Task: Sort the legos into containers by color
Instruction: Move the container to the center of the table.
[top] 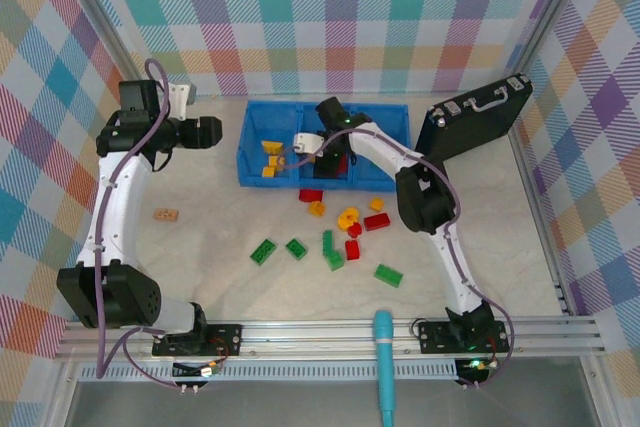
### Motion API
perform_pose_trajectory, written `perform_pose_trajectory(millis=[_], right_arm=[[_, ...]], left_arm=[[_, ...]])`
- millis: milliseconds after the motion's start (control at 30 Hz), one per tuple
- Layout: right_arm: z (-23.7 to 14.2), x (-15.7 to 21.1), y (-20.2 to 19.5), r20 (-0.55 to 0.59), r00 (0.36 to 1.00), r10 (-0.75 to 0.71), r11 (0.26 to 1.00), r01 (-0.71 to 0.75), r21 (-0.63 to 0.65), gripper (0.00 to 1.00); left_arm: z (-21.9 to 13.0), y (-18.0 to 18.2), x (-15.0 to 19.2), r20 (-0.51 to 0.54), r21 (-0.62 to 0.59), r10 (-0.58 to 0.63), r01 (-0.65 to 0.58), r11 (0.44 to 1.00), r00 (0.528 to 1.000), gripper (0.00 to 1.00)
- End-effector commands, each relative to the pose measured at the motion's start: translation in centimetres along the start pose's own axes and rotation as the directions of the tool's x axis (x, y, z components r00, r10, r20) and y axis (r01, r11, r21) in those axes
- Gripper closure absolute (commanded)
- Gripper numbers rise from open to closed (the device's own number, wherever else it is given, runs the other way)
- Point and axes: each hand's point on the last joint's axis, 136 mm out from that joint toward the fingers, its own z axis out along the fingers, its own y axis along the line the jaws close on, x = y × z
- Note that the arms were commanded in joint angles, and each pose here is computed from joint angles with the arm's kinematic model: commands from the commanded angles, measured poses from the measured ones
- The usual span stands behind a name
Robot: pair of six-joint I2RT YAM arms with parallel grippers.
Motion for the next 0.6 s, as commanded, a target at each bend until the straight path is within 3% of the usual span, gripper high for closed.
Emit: perform_pose_trajectory(millis=[0,233,433,567], right_arm=[[-2.1,0.0,4.9,-0.048,0.999,-0.013,0.995,0.008,-0.104,0.17],[-5.1,1.2,10.5,-0.108,0.993,0.043,0.986,-0.06,-0.156,0.16],[-6.6,-0.2,9.1,-0.076,0.994,0.078,0.99,-0.086,-0.114,0.2],[-5.8,-1.4,8.1,-0.031,0.998,0.058,0.991,-0.061,-0.119,0.25]], left_arm=[[-0.8,0.0,-0.3,0.037,0.006,-0.01,0.01,1.0,0.999,0.21],[-1.1,-0.3,-0.2,0.056,0.016,-0.012,0.011,1.0,0.998,0.21],[-0.8,-0.4,-0.3,0.058,0.029,-0.022,0.021,0.999,0.998,0.21],[-0.7,-0.3,-0.2,0.053,0.028,-0.023,0.021,0.999,0.998,0.21]])
